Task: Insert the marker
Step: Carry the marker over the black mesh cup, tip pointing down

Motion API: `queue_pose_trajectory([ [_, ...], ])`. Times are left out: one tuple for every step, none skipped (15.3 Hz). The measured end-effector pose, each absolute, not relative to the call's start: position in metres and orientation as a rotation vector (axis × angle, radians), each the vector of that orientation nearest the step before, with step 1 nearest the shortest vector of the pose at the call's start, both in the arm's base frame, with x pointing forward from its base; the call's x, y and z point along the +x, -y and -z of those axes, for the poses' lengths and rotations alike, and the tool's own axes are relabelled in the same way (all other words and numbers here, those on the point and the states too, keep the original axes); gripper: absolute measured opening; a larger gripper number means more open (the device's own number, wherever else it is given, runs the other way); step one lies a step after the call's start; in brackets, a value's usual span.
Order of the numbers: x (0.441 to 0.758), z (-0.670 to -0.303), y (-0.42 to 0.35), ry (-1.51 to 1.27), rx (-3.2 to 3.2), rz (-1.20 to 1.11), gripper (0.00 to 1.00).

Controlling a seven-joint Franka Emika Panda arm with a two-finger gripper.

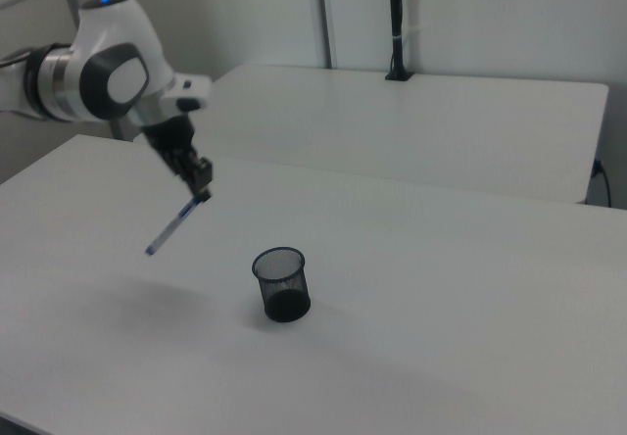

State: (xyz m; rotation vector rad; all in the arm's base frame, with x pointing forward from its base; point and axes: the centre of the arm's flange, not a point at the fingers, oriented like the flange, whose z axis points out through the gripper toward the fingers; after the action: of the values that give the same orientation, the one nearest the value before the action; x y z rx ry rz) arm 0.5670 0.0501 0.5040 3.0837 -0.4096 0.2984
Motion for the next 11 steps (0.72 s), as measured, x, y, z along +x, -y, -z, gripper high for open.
queue_pose_trajectory([
  [0.577, -0.529, -0.017, 0.486, 3.069, -0.449, 0.2],
  [0.582, -0.537, 0.001, 0.522, 3.055, -0.538, 0.2],
  [0.587, -0.542, 0.016, 0.551, 3.04, -0.626, 0.2],
  [0.591, -0.542, 0.028, 0.573, 3.023, -0.7, 0.2],
  [0.594, -0.541, 0.037, 0.587, 3.007, -0.759, 0.2],
  [0.596, -0.537, 0.044, 0.589, 2.99, -0.8, 0.2],
  [0.596, -0.532, 0.049, 0.576, 2.97, -0.829, 0.2],
  [0.596, -0.528, 0.053, 0.552, 2.946, -0.855, 0.2],
  [0.595, -0.524, 0.058, 0.521, 2.918, -0.888, 0.2],
  [0.594, -0.519, 0.062, 0.492, 2.892, -0.923, 0.2],
  [0.592, -0.513, 0.066, 0.464, 2.87, -0.946, 0.2],
])
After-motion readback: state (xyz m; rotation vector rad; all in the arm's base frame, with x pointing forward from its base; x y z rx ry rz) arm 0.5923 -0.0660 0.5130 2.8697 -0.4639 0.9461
